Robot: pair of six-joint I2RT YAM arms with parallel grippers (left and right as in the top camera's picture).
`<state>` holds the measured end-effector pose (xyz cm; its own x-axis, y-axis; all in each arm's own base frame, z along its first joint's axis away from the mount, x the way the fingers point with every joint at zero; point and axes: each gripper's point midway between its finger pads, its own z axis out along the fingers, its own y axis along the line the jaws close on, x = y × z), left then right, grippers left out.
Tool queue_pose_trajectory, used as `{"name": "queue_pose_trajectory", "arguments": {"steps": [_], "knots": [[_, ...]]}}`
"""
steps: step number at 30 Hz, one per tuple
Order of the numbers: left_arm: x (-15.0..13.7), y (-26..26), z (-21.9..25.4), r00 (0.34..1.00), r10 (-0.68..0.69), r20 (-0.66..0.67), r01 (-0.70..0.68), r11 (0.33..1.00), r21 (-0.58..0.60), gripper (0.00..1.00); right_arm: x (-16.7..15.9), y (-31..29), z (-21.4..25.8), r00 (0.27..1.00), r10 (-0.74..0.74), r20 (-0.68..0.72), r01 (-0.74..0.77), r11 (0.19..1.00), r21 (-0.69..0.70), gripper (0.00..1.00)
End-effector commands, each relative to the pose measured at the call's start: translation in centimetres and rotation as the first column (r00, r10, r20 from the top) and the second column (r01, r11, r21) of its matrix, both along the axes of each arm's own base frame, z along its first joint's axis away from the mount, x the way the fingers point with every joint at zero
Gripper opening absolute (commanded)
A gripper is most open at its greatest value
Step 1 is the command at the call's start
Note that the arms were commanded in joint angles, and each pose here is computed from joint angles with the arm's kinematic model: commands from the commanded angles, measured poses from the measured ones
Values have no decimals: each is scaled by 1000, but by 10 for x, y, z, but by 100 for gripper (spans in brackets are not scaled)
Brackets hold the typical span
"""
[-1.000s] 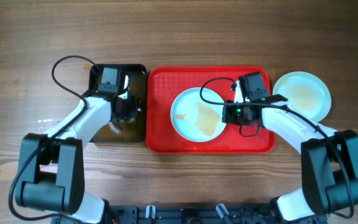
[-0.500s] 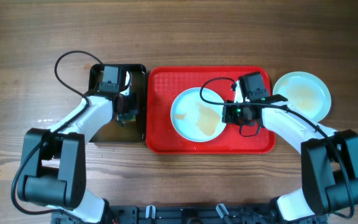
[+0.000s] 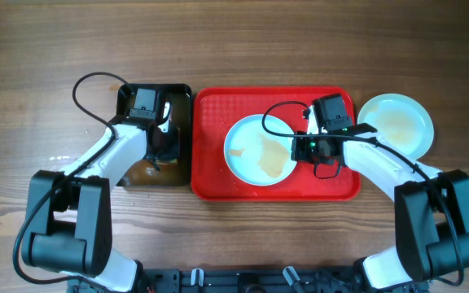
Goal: Clean dirty plates on tray and stack at the side
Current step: 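Return the sponge to the water tray with left gripper, then carry the third plate with right gripper and stack it on the pile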
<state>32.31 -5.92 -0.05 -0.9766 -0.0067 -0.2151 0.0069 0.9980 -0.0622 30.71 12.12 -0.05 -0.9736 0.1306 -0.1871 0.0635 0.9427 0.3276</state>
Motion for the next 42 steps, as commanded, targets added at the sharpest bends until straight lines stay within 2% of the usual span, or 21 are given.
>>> {"name": "queue_pose_trajectory", "arguments": {"steps": [1,3,7,8,9,12,17,18,20,21,25,26,29,34,36,37,41,42], "knots": [[-15,-10,-10,998,1,-64,-6,998,-67,35,-9,-18,-16,999,-6,-32,2,995,-103,5],[-15,-10,-10,998,1,-65,-6,998,-67,4,-9,-18,-16,999,-6,-32,2,995,-103,5],[-15,-10,-10,998,2,-65,-6,998,-67,4,-9,-18,-16,999,-6,-32,3,995,-102,6],[-15,-10,-10,998,1,-65,-6,998,-67,14,-9,-18,-16,999,-6,-33,2,995,-103,5],[-14,-10,-10,998,1,-64,-6,998,-67,41,-9,-18,-16,999,-6,-33,2,995,-103,5],[-15,-10,-9,998,2,-64,-6,998,-67,43,-9,-18,-16,999,-6,-34,2,995,-103,5],[-32,-7,-11,991,3,-135,-10,998,-55,46,-9,-18,-16,999,-6,-32,3,995,-103,5],[-33,-7,-11,990,3,-138,-11,998,-54,41,-8,-18,-16,1000,-6,-31,3,995,-103,5],[-31,-7,-11,991,2,-130,-10,998,-55,8,-9,-18,-16,999,-6,-32,3,995,-102,5],[-29,-8,-11,993,3,-122,-10,998,-57,4,-9,-18,-16,999,-6,-32,2,995,-103,5],[-18,-9,-8,997,2,-78,-7,998,-64,5,-9,-18,-16,999,-6,-32,3,995,-102,5],[-12,-10,-4,998,2,-63,-6,998,-67,27,-9,-18,-16,999,-6,-32,3,995,-103,5],[2,-13,8,999,2,-34,-4,997,-72,44,-8,-17,-16,1000,-4,-27,1,995,-102,4],[12,-14,40,1000,2,22,0,997,-82,47,6,-15,3,997,59,47,-54,993,-107,4],[13,-14,51,999,2,51,2,996,-86,52,15,-13,19,993,65,102,-54,993,-104,4],[14,-14,57,998,3,68,3,996,-89,60,19,-15,28,989,60,132,-45,993,-113,4],[15,-14,67,995,4,98,5,996,-94,62,27,-20,58,966,103,239,-67,986,-152,4],[14,-14,67,996,20,92,-10,995,-98,67,29,-28,70,955,112,275,-57,978,-202,4]]}}
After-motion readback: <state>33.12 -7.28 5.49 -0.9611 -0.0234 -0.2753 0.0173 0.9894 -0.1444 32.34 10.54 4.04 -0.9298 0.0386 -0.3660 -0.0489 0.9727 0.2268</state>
